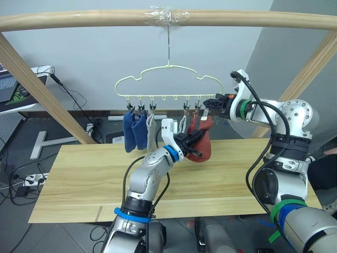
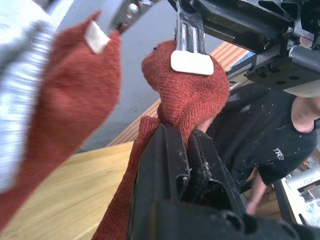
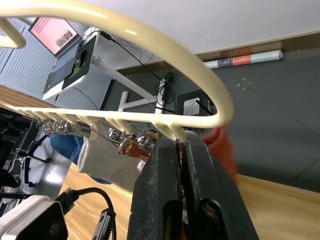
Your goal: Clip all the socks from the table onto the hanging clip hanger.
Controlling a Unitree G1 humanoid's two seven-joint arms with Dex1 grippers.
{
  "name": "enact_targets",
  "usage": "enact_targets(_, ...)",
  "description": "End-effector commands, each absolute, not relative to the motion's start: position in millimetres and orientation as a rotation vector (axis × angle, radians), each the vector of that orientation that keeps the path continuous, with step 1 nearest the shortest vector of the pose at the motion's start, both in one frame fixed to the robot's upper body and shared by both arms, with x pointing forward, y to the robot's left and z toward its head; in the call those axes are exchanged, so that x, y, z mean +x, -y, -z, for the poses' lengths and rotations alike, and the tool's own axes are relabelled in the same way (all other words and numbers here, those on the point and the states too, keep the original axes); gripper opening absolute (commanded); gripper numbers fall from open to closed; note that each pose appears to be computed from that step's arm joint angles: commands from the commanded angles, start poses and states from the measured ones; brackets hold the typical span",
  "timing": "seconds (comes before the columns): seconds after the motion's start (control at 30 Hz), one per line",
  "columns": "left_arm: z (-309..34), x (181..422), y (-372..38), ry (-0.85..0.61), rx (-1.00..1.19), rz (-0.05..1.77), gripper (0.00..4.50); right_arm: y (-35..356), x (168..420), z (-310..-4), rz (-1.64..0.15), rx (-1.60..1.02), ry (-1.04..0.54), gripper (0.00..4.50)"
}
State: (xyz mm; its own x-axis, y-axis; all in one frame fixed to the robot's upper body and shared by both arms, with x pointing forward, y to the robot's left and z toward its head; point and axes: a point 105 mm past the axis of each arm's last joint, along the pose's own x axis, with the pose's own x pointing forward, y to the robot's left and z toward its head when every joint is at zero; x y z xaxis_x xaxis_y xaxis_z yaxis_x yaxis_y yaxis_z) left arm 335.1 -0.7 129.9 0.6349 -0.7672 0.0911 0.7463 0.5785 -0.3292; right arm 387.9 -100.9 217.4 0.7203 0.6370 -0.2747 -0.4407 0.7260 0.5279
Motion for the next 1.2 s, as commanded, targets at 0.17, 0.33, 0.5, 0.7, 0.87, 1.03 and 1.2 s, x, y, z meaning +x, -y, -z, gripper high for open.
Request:
enact_targets(0.17,-150.3,334.6,3.9,0.006,-0.362,0.912,0.0,102.0,386.0,-235.6,-0.678,0.46,-0.377,2.71)
enact_targets(0.33,-150.7,334.5,5.9,0.003,-0.364,0.925,0.0,108.3,384.9,-244.8,-0.704,0.409,-0.33,4.47)
enact_targets(0.5,-147.3,335.4,6.0,-0.015,-0.35,0.946,1.05,132.9,376.9,-249.1,-0.691,0.201,-0.257,4.5)
enact_targets(0.7,-143.4,336.2,-3.6,-0.034,-0.337,0.945,2.95,147.7,363.9,-239.9,-0.694,0.074,-0.228,4.5)
enact_targets(0.87,-130.5,324.8,-41.1,-0.08,-0.262,0.934,4.49,154.6,357.8,-233.3,-0.692,-0.001,-0.204,4.5)
enact_targets(1.03,-145.2,307.2,-122.3,-0.055,-0.091,0.85,4.49,167.4,347.1,-226.5,-0.741,-0.207,-0.107,4.5)
enact_targets(1.2,-151.9,298.8,-188.7,-0.1,0.193,0.739,4.49,176.0,338.2,-195.2,-0.84,-0.499,-0.076,4.5)
